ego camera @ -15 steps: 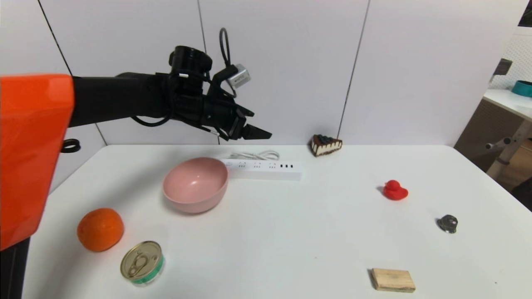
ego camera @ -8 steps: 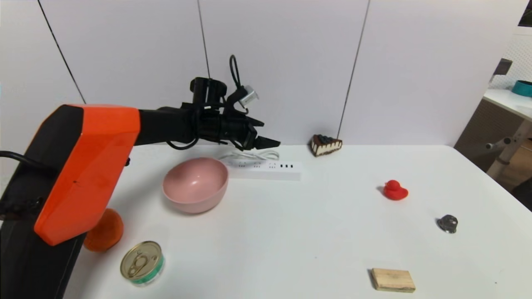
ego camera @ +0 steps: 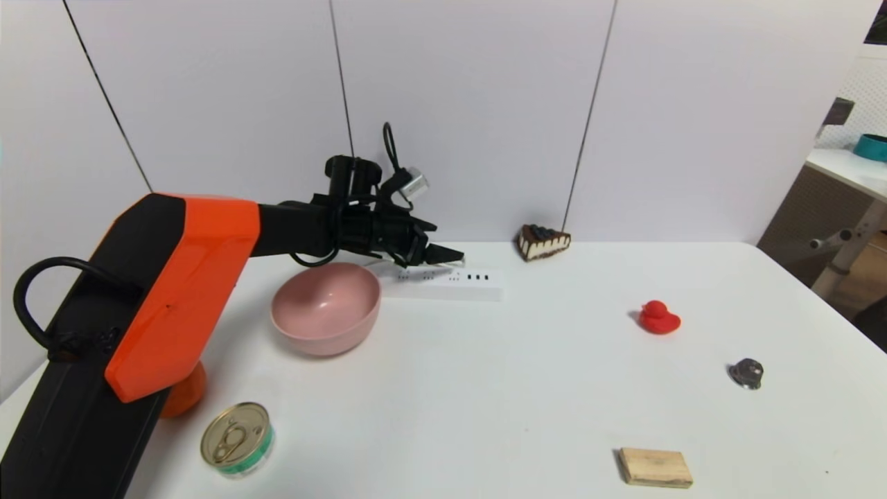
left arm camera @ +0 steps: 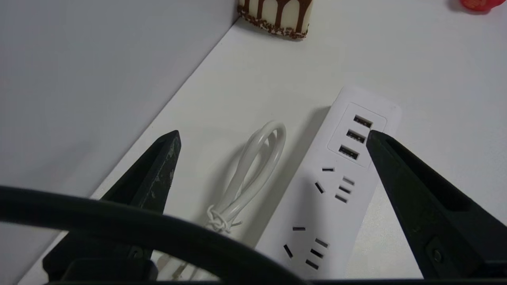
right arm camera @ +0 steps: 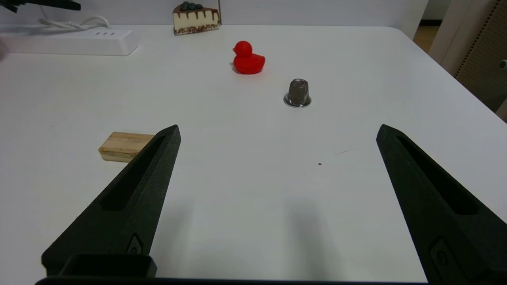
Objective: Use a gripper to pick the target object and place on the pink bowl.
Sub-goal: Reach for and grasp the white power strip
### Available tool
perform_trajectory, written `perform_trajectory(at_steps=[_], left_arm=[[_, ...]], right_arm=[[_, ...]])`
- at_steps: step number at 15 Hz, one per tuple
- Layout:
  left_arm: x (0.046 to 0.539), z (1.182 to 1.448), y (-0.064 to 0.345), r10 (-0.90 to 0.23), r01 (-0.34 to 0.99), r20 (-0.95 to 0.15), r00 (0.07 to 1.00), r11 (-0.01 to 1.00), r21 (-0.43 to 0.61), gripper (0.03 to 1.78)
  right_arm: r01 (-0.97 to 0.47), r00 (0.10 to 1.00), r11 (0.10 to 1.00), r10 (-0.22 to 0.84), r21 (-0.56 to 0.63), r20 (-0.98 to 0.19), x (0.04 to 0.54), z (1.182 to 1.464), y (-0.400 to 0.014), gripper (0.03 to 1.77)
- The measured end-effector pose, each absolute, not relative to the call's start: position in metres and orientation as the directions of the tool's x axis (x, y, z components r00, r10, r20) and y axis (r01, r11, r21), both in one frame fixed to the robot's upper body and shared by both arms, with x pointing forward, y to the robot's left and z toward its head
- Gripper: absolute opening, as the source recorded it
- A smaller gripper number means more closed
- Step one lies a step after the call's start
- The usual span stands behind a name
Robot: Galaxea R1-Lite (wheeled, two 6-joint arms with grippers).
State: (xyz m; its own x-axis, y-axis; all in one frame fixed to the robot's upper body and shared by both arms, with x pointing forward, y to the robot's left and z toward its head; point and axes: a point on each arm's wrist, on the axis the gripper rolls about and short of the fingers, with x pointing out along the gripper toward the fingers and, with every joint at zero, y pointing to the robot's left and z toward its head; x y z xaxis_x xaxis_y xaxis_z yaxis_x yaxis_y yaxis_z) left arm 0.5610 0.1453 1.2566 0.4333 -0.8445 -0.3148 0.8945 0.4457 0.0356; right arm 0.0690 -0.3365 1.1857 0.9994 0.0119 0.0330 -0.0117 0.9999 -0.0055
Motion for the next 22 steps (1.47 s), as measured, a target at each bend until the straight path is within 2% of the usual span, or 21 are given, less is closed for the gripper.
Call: perform_trajectory(at_steps=[14, 22], left_arm=[[0.561, 1.238, 0.148, -0.825, 0.890, -0.393, 0.407, 0.454, -0.032, 1.69], [0.552, 1.233, 0.151, -0.807, 0.899, -0.472, 0.356, 0.433, -0.063, 1.69]], right_arm=[[-0.012, 0.999, 1.000, 0.012, -0.006, 0.033, 0.069, 1.186, -0.337, 1.71], [-0.011, 0.999, 1.000, 0.011, -0.006, 0.033, 0.069, 1.186, -0.336, 1.71]])
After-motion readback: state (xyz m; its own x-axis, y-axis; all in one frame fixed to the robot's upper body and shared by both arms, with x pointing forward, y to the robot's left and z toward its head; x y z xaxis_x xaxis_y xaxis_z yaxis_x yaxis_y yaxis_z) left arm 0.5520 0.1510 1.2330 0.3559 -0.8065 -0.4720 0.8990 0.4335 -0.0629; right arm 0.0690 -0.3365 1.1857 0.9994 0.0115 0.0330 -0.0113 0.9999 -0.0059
